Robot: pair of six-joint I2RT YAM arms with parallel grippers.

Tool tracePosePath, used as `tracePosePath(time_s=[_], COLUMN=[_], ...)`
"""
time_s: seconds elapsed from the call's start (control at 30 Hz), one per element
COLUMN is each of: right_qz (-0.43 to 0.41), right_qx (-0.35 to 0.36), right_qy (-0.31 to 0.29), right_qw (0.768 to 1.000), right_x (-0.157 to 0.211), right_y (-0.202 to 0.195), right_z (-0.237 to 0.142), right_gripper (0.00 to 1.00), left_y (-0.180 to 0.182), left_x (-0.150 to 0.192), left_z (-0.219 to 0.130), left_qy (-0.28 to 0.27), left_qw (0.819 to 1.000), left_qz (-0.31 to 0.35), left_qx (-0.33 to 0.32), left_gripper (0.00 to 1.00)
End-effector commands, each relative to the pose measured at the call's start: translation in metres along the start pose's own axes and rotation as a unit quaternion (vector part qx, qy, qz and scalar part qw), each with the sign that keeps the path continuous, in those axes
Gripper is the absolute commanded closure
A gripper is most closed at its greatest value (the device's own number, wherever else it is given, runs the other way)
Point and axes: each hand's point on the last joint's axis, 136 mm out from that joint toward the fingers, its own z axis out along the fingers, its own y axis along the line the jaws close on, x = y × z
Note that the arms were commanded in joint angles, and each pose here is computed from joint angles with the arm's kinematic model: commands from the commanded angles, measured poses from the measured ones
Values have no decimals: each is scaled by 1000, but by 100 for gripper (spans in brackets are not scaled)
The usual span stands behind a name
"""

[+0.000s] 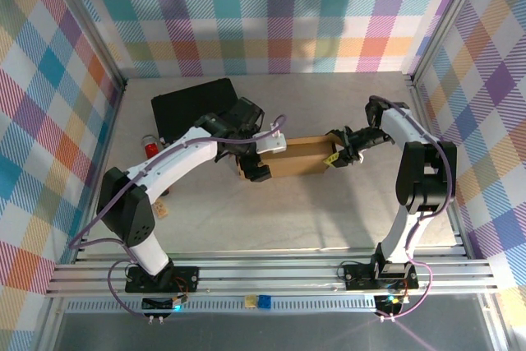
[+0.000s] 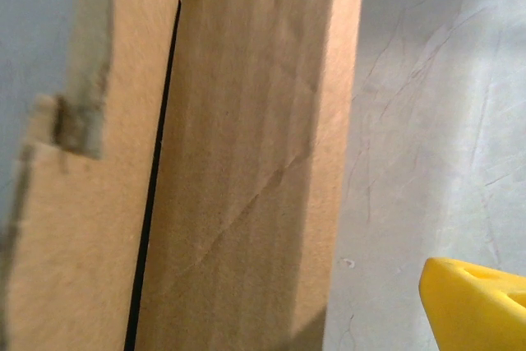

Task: Fold the paper box

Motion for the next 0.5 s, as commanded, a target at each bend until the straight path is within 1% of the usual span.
tracePosePath(time_s=[0.0,0.13,0.23,0.4,0.47], right_qz=[6,5,2,-6,-9], right_qx=[6,3,3,0,-2], right_qy=[1,2,2,2,-2], right_qw=[1000,1000,1000,1000,1000], right_x=[-4,-3,-4,-3,-3], right_y=[0,0,1,4,5], right_z=[0,0,-1,-2,-3], right_gripper=[60,58,51,49,43], left_y=[5,11,10,4,2], left_x=[6,6,5,6,7], left_z=[10,10,8,7,7], left_qy=[23,24,18,17,19], left_qw=[999,999,999,999,999], left_qz=[18,14,13,10,8], left_qx=[-27,-44,-43,-32,-26], left_gripper=[3,8,12,16,19])
